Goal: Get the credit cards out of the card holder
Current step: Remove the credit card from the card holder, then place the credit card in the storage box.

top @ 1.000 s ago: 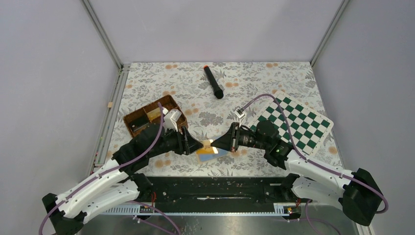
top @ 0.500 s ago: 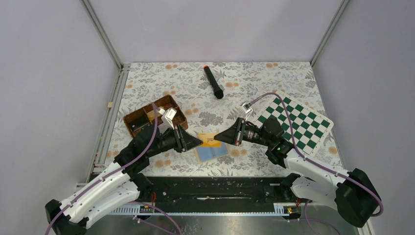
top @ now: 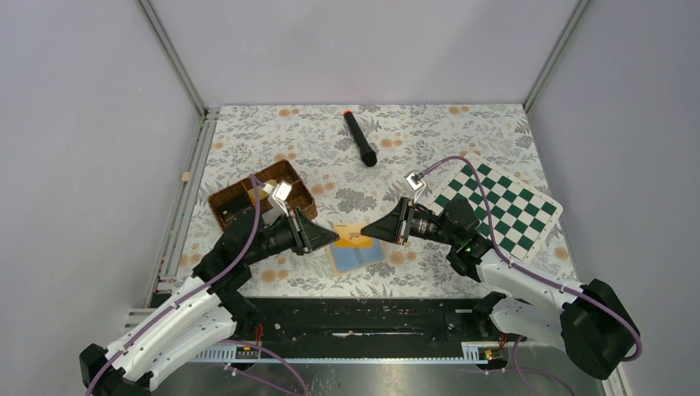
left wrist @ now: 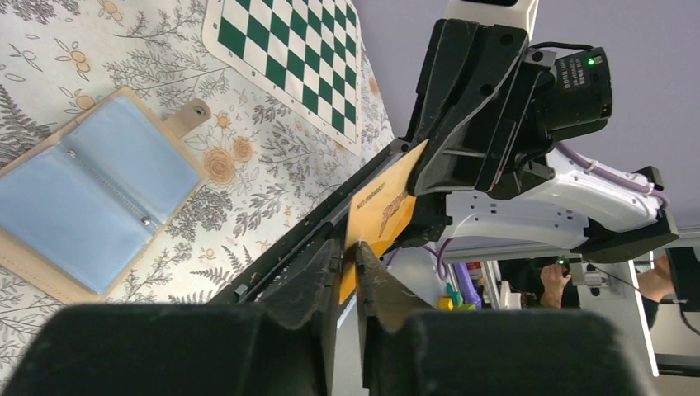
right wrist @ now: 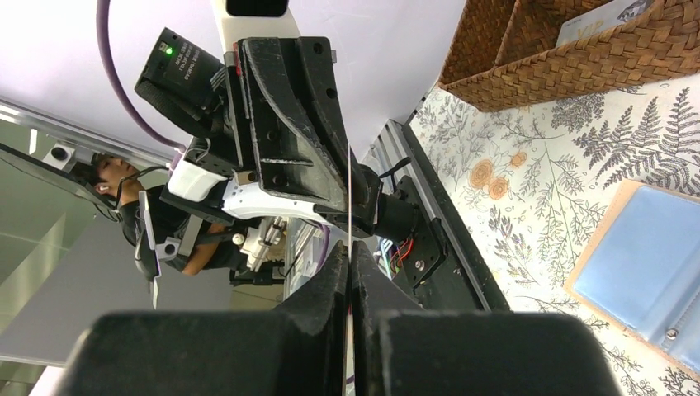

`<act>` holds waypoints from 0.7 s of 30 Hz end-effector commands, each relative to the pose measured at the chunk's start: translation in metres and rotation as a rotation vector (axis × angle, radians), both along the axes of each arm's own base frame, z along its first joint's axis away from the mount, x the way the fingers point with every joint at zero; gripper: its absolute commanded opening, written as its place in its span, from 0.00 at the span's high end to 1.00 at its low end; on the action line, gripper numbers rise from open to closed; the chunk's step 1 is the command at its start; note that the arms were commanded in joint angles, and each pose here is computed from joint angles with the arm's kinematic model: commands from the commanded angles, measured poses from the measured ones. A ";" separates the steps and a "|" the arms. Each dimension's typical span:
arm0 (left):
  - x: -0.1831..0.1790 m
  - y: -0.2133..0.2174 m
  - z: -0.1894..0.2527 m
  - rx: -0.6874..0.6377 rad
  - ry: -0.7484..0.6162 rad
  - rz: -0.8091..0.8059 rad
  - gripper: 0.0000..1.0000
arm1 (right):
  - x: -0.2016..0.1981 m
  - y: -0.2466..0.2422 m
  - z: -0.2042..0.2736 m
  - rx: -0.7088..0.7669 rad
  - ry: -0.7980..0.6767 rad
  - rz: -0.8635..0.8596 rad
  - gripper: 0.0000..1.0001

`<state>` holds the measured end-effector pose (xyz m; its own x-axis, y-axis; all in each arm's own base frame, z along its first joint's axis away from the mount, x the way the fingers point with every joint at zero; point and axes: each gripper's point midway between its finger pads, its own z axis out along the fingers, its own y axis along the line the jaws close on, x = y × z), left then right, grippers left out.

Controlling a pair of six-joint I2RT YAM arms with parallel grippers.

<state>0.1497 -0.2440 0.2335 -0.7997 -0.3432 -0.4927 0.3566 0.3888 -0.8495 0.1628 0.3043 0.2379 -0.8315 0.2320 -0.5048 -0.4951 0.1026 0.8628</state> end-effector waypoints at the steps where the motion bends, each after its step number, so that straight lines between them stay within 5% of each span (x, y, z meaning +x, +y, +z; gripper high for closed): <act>1: -0.003 -0.002 0.016 -0.064 -0.044 -0.029 0.95 | 0.000 -0.001 0.014 0.043 -0.032 0.014 0.98; 9: 0.005 0.000 0.026 -0.085 -0.054 0.006 1.00 | 0.007 -0.001 0.009 0.000 -0.017 -0.021 0.79; 17: 0.036 0.023 0.027 -0.007 -0.047 0.169 1.00 | 0.032 -0.022 0.010 -0.071 -0.016 -0.221 0.20; 21: 0.070 0.055 0.034 0.060 -0.076 0.350 1.00 | 0.038 -0.037 0.015 -0.159 -0.041 -0.307 0.10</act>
